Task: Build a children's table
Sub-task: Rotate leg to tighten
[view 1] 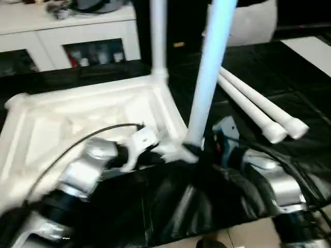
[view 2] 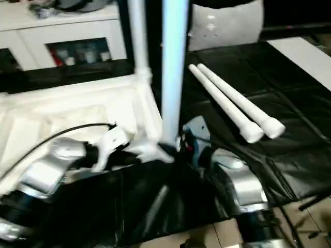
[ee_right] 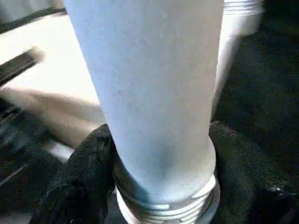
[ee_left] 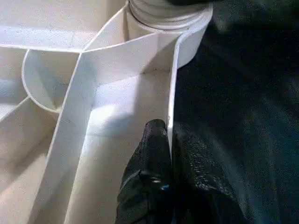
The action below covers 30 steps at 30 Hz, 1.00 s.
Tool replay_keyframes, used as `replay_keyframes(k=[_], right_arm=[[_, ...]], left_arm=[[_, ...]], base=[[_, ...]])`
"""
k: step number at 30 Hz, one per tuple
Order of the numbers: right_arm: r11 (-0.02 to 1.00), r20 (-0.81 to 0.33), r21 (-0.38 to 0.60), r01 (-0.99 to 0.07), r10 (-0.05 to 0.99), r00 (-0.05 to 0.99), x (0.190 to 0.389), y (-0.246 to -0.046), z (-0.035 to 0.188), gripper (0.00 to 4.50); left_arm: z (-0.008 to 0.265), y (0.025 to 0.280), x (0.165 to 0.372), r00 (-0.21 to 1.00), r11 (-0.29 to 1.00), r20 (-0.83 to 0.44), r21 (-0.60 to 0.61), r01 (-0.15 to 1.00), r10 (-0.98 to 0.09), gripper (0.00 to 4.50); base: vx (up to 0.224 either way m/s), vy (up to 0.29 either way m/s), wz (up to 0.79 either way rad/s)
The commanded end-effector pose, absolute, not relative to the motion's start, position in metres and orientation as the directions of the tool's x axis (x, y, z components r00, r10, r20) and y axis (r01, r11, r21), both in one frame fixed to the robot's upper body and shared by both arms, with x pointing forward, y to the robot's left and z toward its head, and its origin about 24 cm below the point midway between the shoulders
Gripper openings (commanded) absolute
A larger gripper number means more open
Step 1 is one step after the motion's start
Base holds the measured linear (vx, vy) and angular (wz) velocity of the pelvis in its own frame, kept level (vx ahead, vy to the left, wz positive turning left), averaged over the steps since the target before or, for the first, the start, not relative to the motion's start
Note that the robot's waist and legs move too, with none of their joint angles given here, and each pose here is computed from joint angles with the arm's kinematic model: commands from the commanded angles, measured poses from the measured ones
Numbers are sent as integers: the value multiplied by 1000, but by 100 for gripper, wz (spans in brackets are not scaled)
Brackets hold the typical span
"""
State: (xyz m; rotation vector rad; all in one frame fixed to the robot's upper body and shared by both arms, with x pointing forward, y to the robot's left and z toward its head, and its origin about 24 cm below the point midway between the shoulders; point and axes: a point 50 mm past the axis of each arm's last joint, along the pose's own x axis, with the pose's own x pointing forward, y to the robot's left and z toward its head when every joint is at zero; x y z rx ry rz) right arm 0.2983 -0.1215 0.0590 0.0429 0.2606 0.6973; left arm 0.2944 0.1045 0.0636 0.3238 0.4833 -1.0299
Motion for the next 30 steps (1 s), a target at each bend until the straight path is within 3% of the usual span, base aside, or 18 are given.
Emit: replay_keyframes(k=[1,6,9,11,18,23,24,28,30], right_arm=[[676,-299,301,-672,737,607,283,-67,32,272],[772,-334,332,-542,633,698,296,-45,31,272],[771,-333,340,-539,635,698,296,-42,31,272],[775,-326,345,-529,627,707,296,-42,31,341],[776,-277,325,-541,625,730,297,-57,36,385],[731,-202,304,-611,676,709,290,-86,49,424],[687,-179,267,-675,724,666,283,-103,58,440],[634,-196,190,-750,773,603,275,-119,63,445],[570,-242,112,-814,810,534,268,-137,69,445]], left_arm=[[90,75,307,540,554,-406,94,827,-737,0],[98,57,304,583,593,-391,109,798,-712,0],[96,59,300,573,575,-416,134,807,-706,0],[93,64,298,564,564,-437,144,813,-701,0],[88,86,298,541,542,-478,150,827,-692,0],[86,105,296,492,489,-507,152,859,-707,0],[86,112,295,462,454,-516,152,878,-721,0],[86,118,293,416,401,-527,150,904,-741,0],[85,122,288,336,314,-536,137,940,-774,0]], base=[[0,0,0],[0,0,0],[0,0,0],[0,0,0],[0,0,0],[0,0,0],[0,0,0],[0,0,0],[0,0,0]])
